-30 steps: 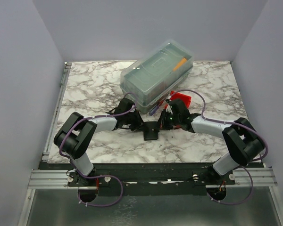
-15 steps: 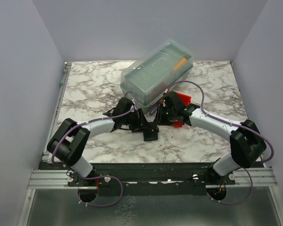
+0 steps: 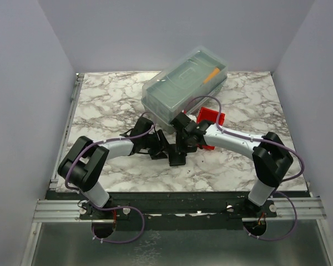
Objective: Put the credit cards into the card holder
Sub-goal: Close the card holder at the center of the board.
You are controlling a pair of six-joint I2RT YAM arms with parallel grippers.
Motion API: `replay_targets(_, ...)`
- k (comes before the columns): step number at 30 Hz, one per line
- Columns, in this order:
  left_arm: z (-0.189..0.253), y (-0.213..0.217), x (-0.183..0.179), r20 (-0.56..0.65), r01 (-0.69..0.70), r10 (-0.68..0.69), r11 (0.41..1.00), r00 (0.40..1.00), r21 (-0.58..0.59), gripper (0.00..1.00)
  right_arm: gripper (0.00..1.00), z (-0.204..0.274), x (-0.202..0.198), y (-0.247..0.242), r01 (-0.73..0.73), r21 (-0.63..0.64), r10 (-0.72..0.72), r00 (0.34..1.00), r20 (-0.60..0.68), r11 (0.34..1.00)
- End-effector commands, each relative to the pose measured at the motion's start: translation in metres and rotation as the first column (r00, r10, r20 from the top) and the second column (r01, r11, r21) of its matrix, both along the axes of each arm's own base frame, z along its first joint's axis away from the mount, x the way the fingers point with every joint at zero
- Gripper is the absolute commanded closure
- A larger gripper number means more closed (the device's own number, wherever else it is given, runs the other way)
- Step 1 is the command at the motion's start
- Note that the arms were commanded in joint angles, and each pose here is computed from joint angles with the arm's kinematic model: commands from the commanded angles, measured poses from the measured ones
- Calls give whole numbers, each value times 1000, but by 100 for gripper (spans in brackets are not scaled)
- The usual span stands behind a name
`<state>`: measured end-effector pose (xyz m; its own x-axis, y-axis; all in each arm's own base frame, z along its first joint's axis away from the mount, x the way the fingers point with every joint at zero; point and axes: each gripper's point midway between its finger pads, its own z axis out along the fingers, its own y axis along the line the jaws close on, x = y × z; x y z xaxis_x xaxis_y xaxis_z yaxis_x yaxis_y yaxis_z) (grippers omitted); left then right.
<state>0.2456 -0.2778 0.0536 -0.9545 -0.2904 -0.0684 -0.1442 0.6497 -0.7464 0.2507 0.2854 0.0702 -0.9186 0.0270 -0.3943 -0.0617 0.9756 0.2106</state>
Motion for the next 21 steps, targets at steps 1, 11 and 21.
replay_targets(1,-14,2,2,-33,-41,42,999,999,19,43,58,-10,0,-20,60,-148,-60,998,4,987)
replay_targets(11,-28,0,0,-26,-31,32,997,999,68,52,76,-10,6,-25,83,-181,-78,996,36,980)
replay_targets(21,-29,-4,-4,-25,-15,17,997,1000,72,57,81,-9,14,-22,71,-191,-60,996,62,979)
